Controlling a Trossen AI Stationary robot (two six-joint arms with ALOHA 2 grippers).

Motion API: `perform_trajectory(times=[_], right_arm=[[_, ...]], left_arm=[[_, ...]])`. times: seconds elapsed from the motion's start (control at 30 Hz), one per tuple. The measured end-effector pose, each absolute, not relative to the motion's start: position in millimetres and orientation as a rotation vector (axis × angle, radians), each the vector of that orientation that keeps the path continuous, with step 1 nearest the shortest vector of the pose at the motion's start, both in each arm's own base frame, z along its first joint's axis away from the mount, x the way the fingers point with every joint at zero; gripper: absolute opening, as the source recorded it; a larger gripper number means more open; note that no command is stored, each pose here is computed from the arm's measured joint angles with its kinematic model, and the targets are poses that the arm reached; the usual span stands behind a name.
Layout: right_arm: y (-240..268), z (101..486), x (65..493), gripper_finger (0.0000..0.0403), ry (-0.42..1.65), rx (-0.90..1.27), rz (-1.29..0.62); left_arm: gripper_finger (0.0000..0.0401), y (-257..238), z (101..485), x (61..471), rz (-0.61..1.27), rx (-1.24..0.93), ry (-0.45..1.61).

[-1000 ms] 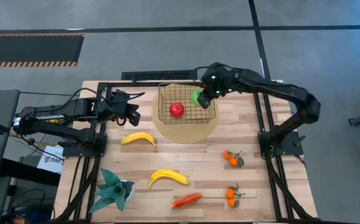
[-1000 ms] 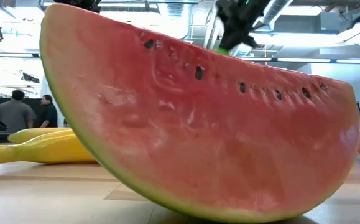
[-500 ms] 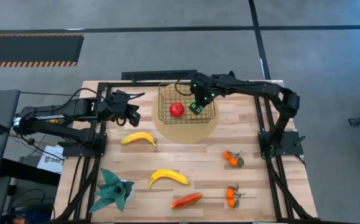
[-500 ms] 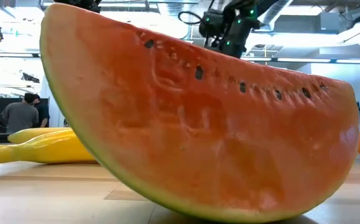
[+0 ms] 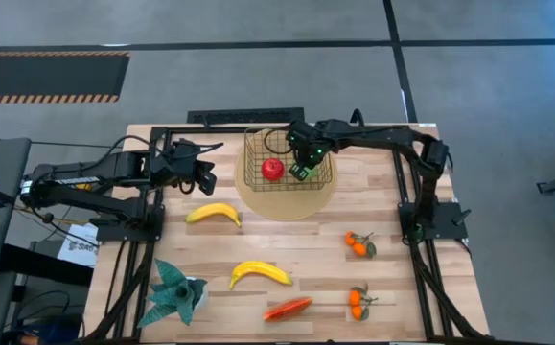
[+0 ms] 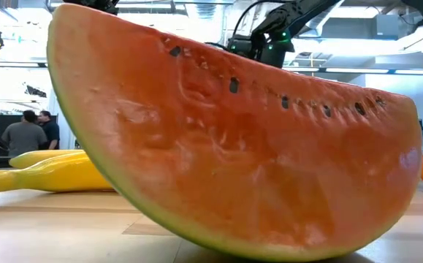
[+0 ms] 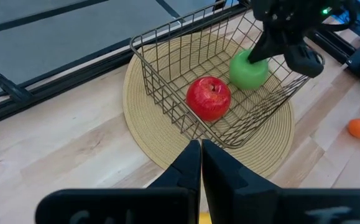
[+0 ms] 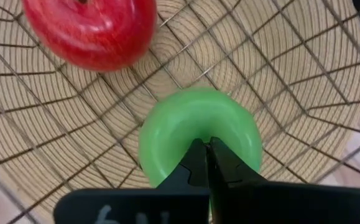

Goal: Build produce basket
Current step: Put the green apple into the basket

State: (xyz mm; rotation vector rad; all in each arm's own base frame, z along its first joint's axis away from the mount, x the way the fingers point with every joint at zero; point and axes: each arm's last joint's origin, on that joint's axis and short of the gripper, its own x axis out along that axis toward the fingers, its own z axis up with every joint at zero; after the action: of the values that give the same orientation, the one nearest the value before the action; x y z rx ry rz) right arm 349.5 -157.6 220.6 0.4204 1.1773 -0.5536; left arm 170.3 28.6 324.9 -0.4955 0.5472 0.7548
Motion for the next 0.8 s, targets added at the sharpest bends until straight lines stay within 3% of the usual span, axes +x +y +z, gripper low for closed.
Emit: perform_trajectory(times=[0.8], right_arm=[[-151.1,220.3,347.9,0.0014,1.217,0.423,-0.545]], left_arm=[[0.0000,28.5,324.9,170.3,0.754,-0.496,0.547]])
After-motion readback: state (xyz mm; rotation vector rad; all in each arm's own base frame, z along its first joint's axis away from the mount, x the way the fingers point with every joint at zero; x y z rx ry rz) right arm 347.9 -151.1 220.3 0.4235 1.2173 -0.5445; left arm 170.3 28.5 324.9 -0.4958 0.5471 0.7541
